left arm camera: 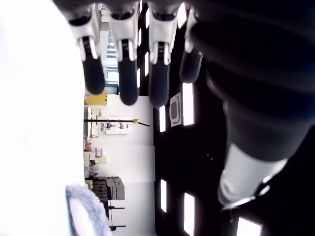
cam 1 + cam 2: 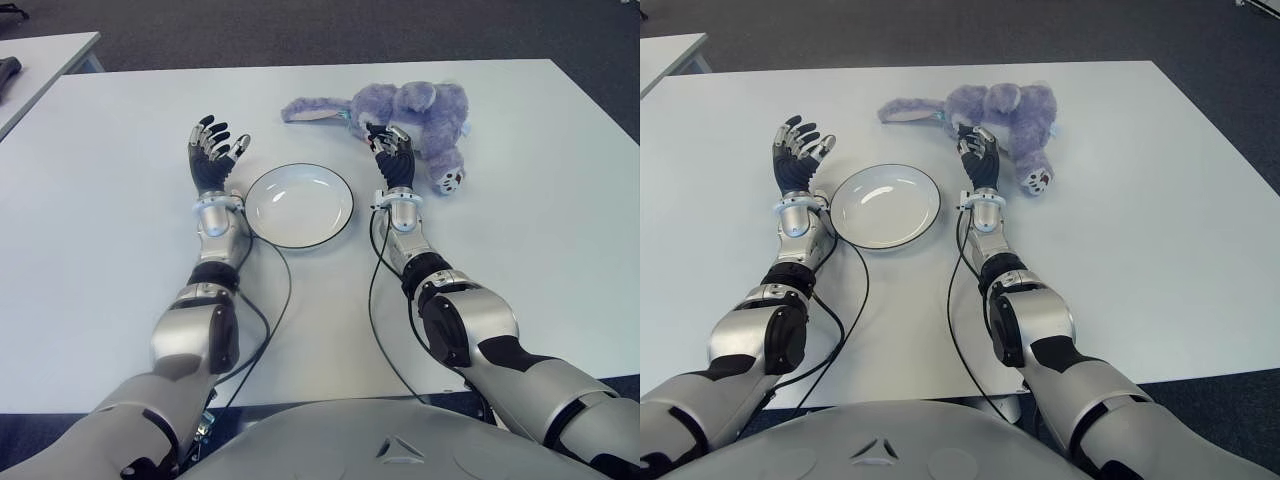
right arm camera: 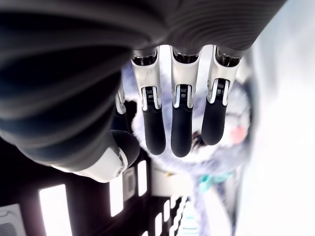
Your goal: Put the doll into the plate.
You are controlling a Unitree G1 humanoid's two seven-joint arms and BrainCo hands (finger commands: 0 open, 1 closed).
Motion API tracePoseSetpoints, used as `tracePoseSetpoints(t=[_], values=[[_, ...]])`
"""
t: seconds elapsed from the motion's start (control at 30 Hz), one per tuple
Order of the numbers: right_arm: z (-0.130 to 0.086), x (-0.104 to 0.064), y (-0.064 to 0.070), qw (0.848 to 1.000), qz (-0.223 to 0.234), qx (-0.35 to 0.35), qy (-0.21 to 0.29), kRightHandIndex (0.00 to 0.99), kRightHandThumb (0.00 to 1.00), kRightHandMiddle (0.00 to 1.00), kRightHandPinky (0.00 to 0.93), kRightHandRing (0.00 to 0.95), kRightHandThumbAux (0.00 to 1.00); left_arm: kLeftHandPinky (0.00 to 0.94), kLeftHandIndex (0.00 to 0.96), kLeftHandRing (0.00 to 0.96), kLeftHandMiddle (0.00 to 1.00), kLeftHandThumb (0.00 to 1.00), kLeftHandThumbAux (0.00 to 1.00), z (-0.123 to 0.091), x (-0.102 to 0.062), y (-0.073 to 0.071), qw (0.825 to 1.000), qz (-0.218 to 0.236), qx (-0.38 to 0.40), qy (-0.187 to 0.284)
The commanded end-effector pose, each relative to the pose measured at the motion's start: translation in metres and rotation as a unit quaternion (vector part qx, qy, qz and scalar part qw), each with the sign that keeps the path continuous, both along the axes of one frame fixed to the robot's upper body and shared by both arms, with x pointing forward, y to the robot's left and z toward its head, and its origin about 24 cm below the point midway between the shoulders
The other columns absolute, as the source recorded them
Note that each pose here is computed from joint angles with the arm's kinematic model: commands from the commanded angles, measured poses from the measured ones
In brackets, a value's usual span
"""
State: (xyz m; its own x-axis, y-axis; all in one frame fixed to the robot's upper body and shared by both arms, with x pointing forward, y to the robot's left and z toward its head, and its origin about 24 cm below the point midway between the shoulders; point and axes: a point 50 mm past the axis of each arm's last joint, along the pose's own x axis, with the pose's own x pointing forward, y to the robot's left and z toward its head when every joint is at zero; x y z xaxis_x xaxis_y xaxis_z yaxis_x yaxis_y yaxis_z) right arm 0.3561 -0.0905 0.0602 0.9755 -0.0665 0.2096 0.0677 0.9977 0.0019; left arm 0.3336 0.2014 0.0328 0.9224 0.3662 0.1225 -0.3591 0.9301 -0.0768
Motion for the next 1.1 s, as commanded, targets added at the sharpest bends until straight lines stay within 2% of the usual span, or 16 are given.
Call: tracePoseSetpoints(t=[0.03, 0.27, 0.43, 0.67, 0.8, 0.9, 0.93, 0.97, 1.1], values=[[0.021, 0.01, 0.001, 0.999, 0.019, 0.022, -0.036, 0.399, 0.666, 0.296, 0.287, 0.291, 0.744, 0.244, 0.21, 0.288, 0.3, 0.0, 0.78, -0.136, -0.121, -0.009, 0.955, 0.053, -0.084, 0.279], [0.04, 0.018, -0.005, 0.997, 0.021, 0.032, -0.069, 0.397, 0.672, 0.296, 0.289, 0.287, 0.744, 0.246, 0.218, 0.292, 0.304, 0.0, 0.782, -0.135, -0.119, -0.011, 0.955, 0.051, -0.083, 0.279], [0.046, 0.019, -0.005, 0.996, 0.026, 0.031, -0.078, 0.397, 0.673, 0.298, 0.301, 0.289, 0.743, 0.256, 0.213, 0.29, 0.301, 0.0, 0.786, -0.135, -0.118, -0.011, 0.955, 0.049, -0.084, 0.279], [0.061, 0.021, -0.003, 0.992, 0.048, 0.001, -0.119, 0.398, 0.674, 0.284, 0.297, 0.277, 0.741, 0.255, 0.207, 0.286, 0.296, 0.0, 0.783, -0.135, -0.118, -0.01, 0.955, 0.047, -0.088, 0.279], [0.077, 0.026, -0.007, 0.987, 0.059, -0.019, -0.147, 0.397, 0.677, 0.258, 0.262, 0.251, 0.74, 0.247, 0.213, 0.285, 0.297, 0.0, 0.795, -0.135, -0.118, -0.01, 0.955, 0.047, -0.086, 0.28], [0.088, 0.029, -0.009, 0.982, 0.061, -0.065, -0.166, 0.396, 0.671, 0.222, 0.208, 0.217, 0.74, 0.253, 0.21, 0.282, 0.294, 0.0, 0.8, -0.135, -0.118, -0.011, 0.955, 0.047, -0.085, 0.28], [0.089, 0.029, -0.01, 0.981, 0.06, -0.076, -0.169, 0.216, 0.331, 0.199, 0.18, 0.195, 0.76, 0.264, 0.21, 0.283, 0.294, 0.0, 0.803, -0.135, -0.118, -0.011, 0.955, 0.047, -0.085, 0.28], [0.09, 0.029, -0.01, 0.98, 0.059, -0.081, -0.171, 0.17, 0.23, 0.193, 0.173, 0.189, 0.77, 0.267, 0.21, 0.283, 0.294, 0.0, 0.803, -0.135, -0.118, -0.011, 0.955, 0.047, -0.085, 0.28], [0.101, 0.033, -0.014, 0.967, 0.037, -0.17, -0.188, 0.13, 0.146, 0.166, 0.134, 0.158, 0.737, 0.257, 0.208, 0.285, 0.296, 0.0, 0.794, -0.136, -0.118, -0.012, 0.954, 0.048, -0.087, 0.282]])
